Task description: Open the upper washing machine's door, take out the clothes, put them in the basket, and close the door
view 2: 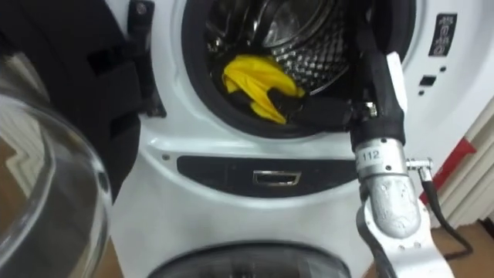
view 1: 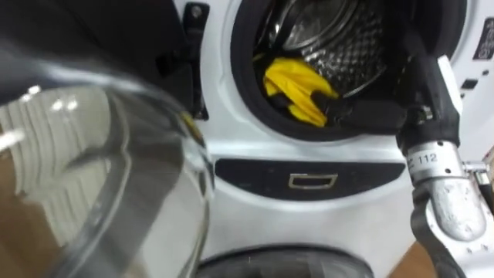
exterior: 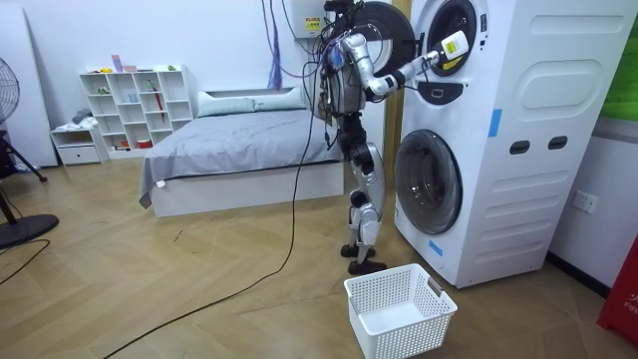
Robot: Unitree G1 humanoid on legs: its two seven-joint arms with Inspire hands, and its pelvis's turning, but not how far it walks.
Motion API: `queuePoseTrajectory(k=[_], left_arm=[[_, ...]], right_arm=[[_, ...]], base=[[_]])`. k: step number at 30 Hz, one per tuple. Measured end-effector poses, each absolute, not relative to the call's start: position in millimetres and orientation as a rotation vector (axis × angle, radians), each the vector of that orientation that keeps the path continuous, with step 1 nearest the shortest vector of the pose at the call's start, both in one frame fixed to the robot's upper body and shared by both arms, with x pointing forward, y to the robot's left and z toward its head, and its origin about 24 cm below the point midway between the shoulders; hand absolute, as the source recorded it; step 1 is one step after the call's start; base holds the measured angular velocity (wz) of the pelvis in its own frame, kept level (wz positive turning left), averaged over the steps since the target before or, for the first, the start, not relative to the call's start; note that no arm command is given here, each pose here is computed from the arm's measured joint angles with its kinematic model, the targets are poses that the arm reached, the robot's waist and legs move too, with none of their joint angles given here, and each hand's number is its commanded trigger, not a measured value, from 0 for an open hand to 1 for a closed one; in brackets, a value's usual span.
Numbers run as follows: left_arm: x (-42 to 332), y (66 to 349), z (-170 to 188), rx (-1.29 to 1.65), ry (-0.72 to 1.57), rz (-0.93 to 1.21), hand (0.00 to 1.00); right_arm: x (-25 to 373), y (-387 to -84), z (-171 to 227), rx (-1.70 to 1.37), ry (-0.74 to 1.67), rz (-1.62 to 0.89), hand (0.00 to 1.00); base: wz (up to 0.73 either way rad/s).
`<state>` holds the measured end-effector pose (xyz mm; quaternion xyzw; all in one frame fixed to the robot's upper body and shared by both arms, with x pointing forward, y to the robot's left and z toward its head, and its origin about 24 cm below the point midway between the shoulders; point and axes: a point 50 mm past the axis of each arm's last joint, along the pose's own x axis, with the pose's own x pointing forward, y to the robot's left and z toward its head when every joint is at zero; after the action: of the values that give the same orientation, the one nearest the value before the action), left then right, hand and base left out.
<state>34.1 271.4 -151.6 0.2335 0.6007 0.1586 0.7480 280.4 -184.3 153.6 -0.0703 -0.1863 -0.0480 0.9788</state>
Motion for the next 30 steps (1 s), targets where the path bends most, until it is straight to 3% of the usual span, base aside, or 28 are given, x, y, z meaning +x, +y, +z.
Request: queuePoseTrajectory(k=[4, 15, 30], left_arm=[[15.4, 270.4, -153.2, 0.511, 1.380, 0.349, 0.00], [19.0, 260.0, -156.6, 0.480, 1.397, 0.340, 0.00], [11.4, 268.9, -154.8, 0.454, 1.436, 0.397, 0.00]], right_arm=[[279.4, -182.1, 156.1, -0.138, -0.386, -0.078, 0.00], [283.6, -172.5, 165.0, -0.198, -0.392, -0.007, 0.00], [280.2, -163.7, 170.1, -0.243, -0.352, 0.110, 0.00]], base=[[0.05], [0.13], [0.05]])
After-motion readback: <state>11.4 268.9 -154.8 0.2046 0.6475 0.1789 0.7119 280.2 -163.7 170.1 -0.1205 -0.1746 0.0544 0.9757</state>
